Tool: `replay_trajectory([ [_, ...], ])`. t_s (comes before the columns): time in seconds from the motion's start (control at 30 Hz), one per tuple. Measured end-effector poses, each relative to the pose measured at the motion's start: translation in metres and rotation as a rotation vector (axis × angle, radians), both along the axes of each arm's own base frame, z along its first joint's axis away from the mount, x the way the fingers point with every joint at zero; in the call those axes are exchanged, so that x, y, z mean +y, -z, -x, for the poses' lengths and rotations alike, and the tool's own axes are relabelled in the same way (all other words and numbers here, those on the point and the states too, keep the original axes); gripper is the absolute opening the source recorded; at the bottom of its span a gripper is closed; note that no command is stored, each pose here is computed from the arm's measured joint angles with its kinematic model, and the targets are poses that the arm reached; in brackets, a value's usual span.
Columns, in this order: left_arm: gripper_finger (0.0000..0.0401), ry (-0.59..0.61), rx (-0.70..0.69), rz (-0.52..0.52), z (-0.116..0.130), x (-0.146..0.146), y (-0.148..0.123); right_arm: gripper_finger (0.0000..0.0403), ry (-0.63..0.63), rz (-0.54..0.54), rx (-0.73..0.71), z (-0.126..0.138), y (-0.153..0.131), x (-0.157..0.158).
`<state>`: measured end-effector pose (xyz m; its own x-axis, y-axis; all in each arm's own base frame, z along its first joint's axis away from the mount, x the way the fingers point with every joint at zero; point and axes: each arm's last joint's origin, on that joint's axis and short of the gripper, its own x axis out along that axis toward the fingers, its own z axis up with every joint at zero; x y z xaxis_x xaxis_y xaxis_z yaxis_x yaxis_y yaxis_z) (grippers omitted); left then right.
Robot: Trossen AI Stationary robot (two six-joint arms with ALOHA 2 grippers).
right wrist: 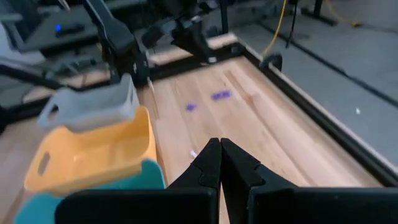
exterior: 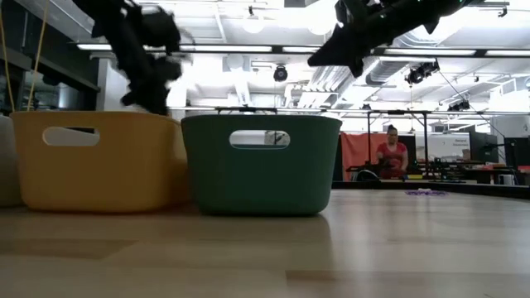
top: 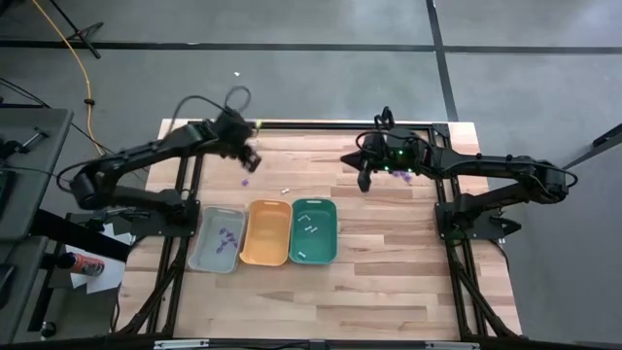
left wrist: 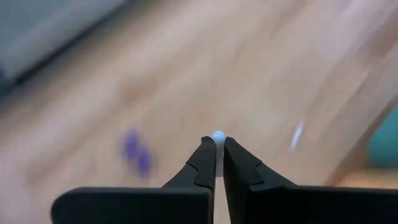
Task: Sort Halloween decoration
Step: Put the white bone toy into the green bin
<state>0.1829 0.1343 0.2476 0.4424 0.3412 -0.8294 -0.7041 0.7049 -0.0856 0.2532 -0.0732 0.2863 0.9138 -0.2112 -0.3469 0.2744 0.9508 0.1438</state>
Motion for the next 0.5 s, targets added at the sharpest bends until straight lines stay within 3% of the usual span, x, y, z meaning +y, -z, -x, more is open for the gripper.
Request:
replay_trajectory([
  [0.1,0.0,0.035,-0.247,-0.123,-0.005,0.004,-0.024,0.0,0.003,0.013,-0.066,-0.002,-0.006,-0.001],
  [0.27,0.0001,0.242,-0.676,-0.245,-0.018,0.001,-0.055,0.0,0.019,-0.017,-0.179,-0.004,-0.016,-0.001],
  [0.4,0.0001,0.322,-0.919,-0.216,-0.03,-0.016,-0.062,0.0,0.026,-0.046,-0.226,-0.005,-0.02,-0.001],
  [0.5,0.0001,0.379,-1.005,-0.17,-0.041,-0.037,-0.062,0.0,0.003,-0.092,-0.247,-0.005,-0.021,0.0],
])
